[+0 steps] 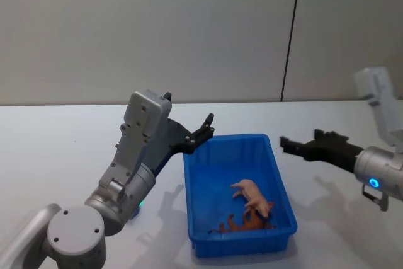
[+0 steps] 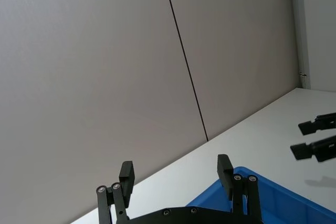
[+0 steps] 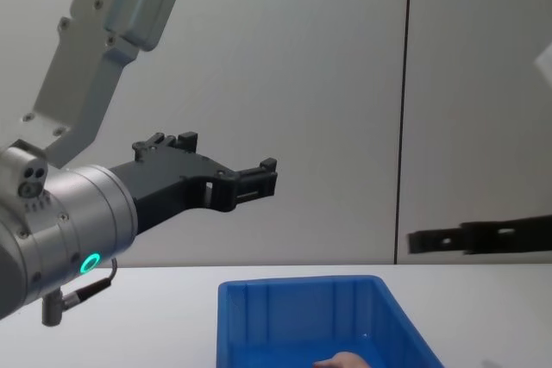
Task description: Pick up the two dolls from the table and place them into the box.
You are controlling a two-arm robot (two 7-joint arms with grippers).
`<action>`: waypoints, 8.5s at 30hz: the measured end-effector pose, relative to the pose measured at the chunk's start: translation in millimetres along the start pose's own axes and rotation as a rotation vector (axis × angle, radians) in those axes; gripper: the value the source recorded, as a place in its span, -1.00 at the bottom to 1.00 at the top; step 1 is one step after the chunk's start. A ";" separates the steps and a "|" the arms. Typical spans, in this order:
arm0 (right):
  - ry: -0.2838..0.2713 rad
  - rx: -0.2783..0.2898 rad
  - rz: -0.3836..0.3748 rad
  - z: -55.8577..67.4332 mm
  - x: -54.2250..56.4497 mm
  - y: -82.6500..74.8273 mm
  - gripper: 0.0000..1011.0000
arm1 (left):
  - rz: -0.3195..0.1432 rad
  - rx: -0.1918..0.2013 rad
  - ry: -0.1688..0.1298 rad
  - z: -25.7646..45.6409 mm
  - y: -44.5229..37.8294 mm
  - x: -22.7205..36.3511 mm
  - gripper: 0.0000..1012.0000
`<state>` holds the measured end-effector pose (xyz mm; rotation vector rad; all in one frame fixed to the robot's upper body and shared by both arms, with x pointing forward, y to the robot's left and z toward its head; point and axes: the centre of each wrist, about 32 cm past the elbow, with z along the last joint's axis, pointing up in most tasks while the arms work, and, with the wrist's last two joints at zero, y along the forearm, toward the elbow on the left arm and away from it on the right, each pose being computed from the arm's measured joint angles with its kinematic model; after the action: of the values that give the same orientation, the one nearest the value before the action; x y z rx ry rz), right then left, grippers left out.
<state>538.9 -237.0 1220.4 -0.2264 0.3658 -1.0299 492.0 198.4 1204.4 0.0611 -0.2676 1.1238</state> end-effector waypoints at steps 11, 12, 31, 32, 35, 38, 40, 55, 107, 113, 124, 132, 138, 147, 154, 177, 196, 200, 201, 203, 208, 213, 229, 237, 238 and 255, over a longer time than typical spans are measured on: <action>0.093 0.134 -0.145 -12.6 19.6 -25.5 0.98 | 0.000 0.000 0.000 0.0 0.0 0.0 0.98; 0.093 0.134 -0.145 -12.6 19.6 -25.5 0.98 | 0.000 0.000 0.000 0.0 0.0 0.0 0.98; 0.171 0.267 -0.272 -25.7 36.4 -52.2 0.98 | 0.000 0.015 0.017 2.5 2.9 1.5 0.98; 0.174 0.271 -0.275 -26.0 36.8 -53.0 0.98 | 0.003 0.020 0.021 3.6 4.7 2.1 0.98; 0.178 0.279 -0.282 -26.7 37.7 -54.5 0.98 | 0.013 0.034 0.029 5.1 7.9 2.9 0.98; 0.181 0.284 -0.287 -26.9 38.3 -55.6 0.98 | 0.032 0.058 0.039 7.1 15.0 4.2 0.98; 0.183 0.287 -0.292 -27.5 38.8 -56.4 0.98 | 0.049 0.082 0.050 8.6 20.6 5.3 0.98; 0.190 0.299 -0.303 -28.3 40.0 -58.7 0.98 | 0.135 0.270 0.112 15.9 60.0 9.8 0.98; 0.193 0.303 -0.307 -28.8 40.5 -59.6 0.98 | 0.094 0.647 0.283 -28.9 41.2 41.0 0.98; 0.193 0.303 -0.307 -28.8 40.5 -59.6 0.98 | 0.095 0.658 0.288 -35.7 37.0 43.7 0.98; 0.193 0.303 -0.307 -28.8 40.5 -59.6 0.98 | 0.104 0.685 0.289 -45.2 33.9 46.2 0.98; 0.193 0.303 -0.307 -28.8 40.5 -59.6 0.98 | 0.116 0.696 0.284 -50.2 33.6 47.9 0.98; 0.193 0.303 -0.307 -28.8 40.5 -59.6 0.98 | 0.125 0.700 0.281 -52.7 33.5 48.6 0.79; 0.193 0.303 -0.307 -28.8 40.5 -59.6 0.98 | 0.131 0.703 0.278 -54.4 33.5 49.2 0.29; 0.193 0.303 -0.307 -28.8 40.5 -59.6 0.98 | 0.133 0.703 0.277 -55.0 33.4 49.5 0.09; 0.193 0.303 -0.307 -28.8 40.5 -59.6 0.98 | 0.165 0.568 0.252 -39.2 34.0 53.7 -0.20; 0.193 0.303 -0.307 -28.8 40.5 -59.6 0.98 | 0.016 0.365 0.219 -3.8 22.6 59.2 -0.43; 0.193 0.303 -0.307 -28.8 40.5 -59.6 0.98 | -0.037 0.345 0.214 0.0 19.2 59.0 -0.49; 0.193 0.303 -0.307 -28.8 40.5 -59.6 0.98 | -0.057 0.338 0.211 1.7 17.4 58.8 -0.50; 0.193 0.303 -0.307 -28.8 40.5 -59.6 0.98 | -0.078 0.332 0.209 3.1 16.0 58.7 -0.51; 0.193 0.303 -0.307 -28.8 40.5 -59.6 0.98 | -0.162 0.318 0.199 6.5 10.5 58.3 -0.58; 0.193 0.303 -0.307 -28.8 40.5 -59.6 0.98 | -0.235 0.318 0.190 7.8 5.0 58.0 -0.63; 0.193 0.303 -0.307 -28.8 40.5 -59.6 0.98 | -0.490 0.376 0.123 0.6 -20.2 51.2 -0.71; 0.193 0.303 -0.307 -28.8 40.5 -59.6 0.98 | -0.553 0.417 0.091 -6.1 -32.1 45.4 -0.48; 0.193 0.303 -0.307 -28.8 40.5 -59.6 0.98 | -0.557 0.420 0.089 -6.6 -32.8 44.9 -0.40; 0.193 0.303 -0.307 -28.8 40.5 -59.6 0.98 | -0.590 0.434 0.077 -10.3 -39.3 41.7 0.57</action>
<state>498.9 -302.3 1207.3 0.0939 0.3499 -1.3995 546.0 220.0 1208.0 0.4518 0.0704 0.5771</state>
